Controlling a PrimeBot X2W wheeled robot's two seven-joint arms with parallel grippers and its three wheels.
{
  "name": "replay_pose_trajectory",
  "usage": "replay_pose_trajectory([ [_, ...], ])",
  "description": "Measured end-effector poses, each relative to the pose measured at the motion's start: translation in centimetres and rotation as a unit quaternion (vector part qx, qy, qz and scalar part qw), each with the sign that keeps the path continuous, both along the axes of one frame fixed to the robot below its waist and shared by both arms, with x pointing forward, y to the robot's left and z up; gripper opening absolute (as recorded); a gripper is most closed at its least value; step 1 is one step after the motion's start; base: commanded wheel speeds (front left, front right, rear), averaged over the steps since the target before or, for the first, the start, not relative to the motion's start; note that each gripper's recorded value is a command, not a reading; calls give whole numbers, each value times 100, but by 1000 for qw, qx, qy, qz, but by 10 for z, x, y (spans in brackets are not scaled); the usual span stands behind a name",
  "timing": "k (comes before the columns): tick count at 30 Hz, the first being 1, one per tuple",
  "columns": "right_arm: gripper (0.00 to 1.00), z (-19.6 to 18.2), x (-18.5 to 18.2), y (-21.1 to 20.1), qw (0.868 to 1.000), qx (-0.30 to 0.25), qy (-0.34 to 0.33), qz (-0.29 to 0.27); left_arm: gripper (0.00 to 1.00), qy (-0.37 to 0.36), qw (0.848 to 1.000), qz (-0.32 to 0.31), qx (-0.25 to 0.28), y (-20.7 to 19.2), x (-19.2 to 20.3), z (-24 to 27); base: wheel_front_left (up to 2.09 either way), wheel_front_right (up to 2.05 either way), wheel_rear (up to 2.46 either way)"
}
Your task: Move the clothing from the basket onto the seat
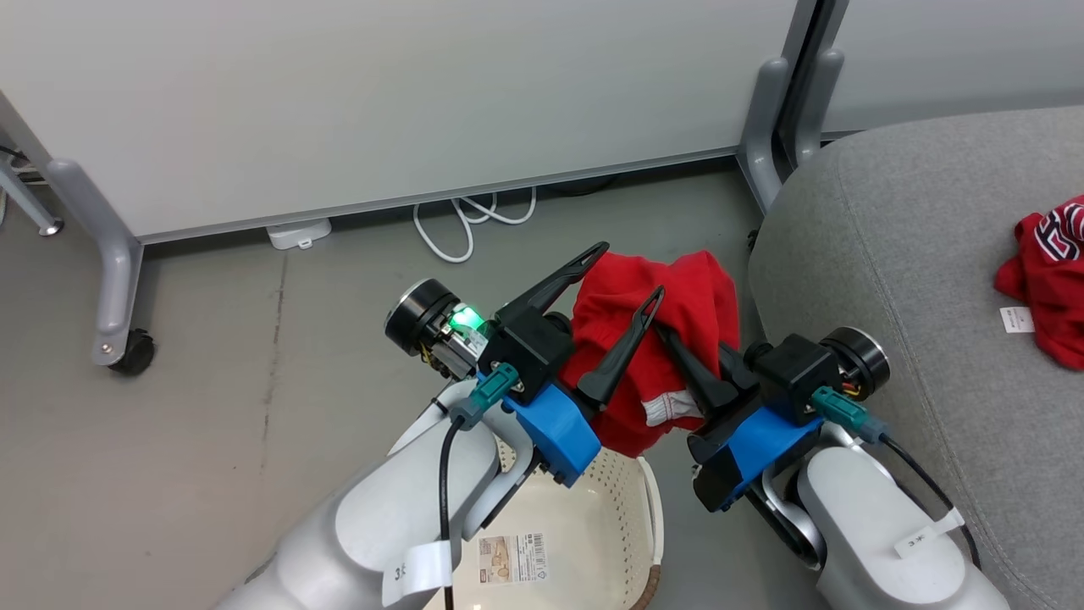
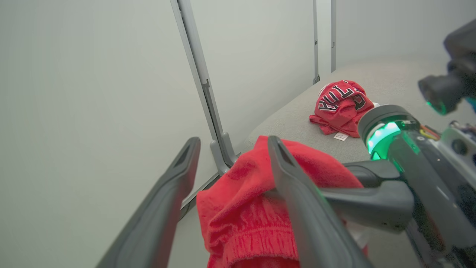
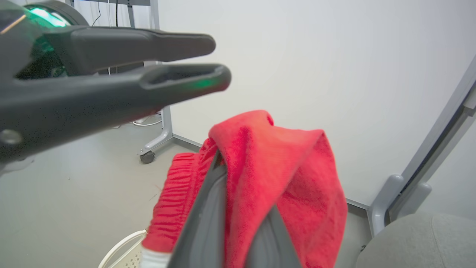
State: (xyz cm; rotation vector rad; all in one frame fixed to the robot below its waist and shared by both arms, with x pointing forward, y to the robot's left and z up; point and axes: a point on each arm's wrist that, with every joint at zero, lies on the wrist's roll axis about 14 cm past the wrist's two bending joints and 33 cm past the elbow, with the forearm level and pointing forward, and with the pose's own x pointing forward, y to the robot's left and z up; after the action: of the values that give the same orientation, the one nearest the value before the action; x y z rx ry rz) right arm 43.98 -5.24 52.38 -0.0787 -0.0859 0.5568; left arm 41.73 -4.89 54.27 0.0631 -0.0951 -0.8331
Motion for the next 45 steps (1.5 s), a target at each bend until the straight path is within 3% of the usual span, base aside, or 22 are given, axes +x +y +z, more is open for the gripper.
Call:
replay_pose_trajectory([
  [18, 0, -2, 8, -101, 989, 13, 0, -146, 100, 20, 996, -88, 1, -58, -3, -21, 0, 0, 0],
  [33, 0, -8, -22, -201, 957, 16, 3, -290, 100, 37, 984, -172, -3, -109, -25, -35, 0, 0, 0],
  [45, 0, -13, -52, -247, 933, 6, 11, -360, 100, 46, 974, -222, 0, -135, -42, -46, 0, 0, 0],
])
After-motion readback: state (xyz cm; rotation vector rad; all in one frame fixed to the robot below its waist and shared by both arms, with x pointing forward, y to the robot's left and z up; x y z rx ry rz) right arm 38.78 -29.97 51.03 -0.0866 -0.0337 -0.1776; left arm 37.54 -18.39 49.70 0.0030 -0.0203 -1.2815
